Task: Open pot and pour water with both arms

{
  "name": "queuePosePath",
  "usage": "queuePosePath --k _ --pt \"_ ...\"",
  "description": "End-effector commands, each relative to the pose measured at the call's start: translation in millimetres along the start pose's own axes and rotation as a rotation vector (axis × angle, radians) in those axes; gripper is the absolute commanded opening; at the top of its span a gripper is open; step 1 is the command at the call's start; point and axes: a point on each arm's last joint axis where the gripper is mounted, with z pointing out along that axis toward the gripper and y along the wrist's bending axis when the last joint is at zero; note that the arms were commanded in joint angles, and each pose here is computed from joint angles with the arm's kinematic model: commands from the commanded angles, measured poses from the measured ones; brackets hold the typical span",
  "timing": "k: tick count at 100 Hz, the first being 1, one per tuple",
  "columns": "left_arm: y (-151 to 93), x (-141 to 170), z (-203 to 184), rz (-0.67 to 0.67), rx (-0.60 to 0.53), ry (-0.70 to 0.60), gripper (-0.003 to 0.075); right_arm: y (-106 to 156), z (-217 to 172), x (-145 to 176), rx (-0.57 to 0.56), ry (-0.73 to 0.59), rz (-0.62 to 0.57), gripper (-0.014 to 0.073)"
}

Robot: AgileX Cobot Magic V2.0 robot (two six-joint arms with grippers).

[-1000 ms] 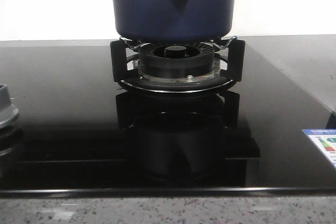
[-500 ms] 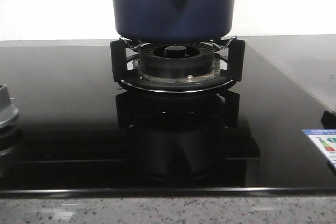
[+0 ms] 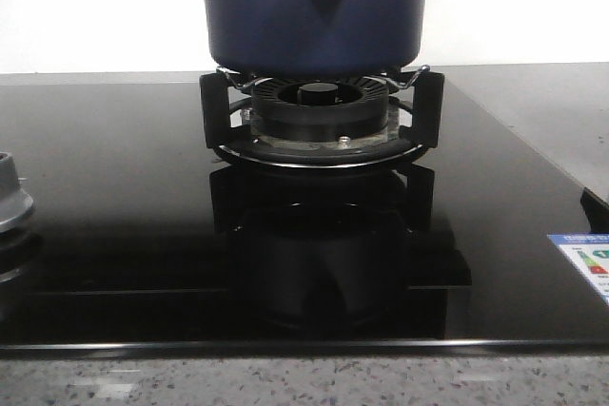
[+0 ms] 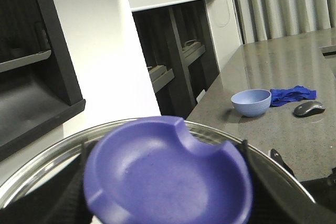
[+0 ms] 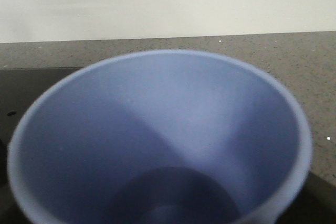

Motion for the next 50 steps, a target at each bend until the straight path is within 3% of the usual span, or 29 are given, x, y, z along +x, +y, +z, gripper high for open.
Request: queuePosePath --k 1,31,50 --pt "-4 -26 -7 -0.016 -0.017 -0.112 0.0291 -1 4 -20 0.002 -0.127 -0.010 0.0567" --pt "-4 -26 -7 -0.016 -0.017 -0.112 0.0291 1 5 -22 -0.018 -0.130 -0.032 0.0316" --pt "-4 -26 -7 -0.016 -0.017 -0.112 0.0291 4 -1 -33 -0.049 -0.201 -0.062 0.0248"
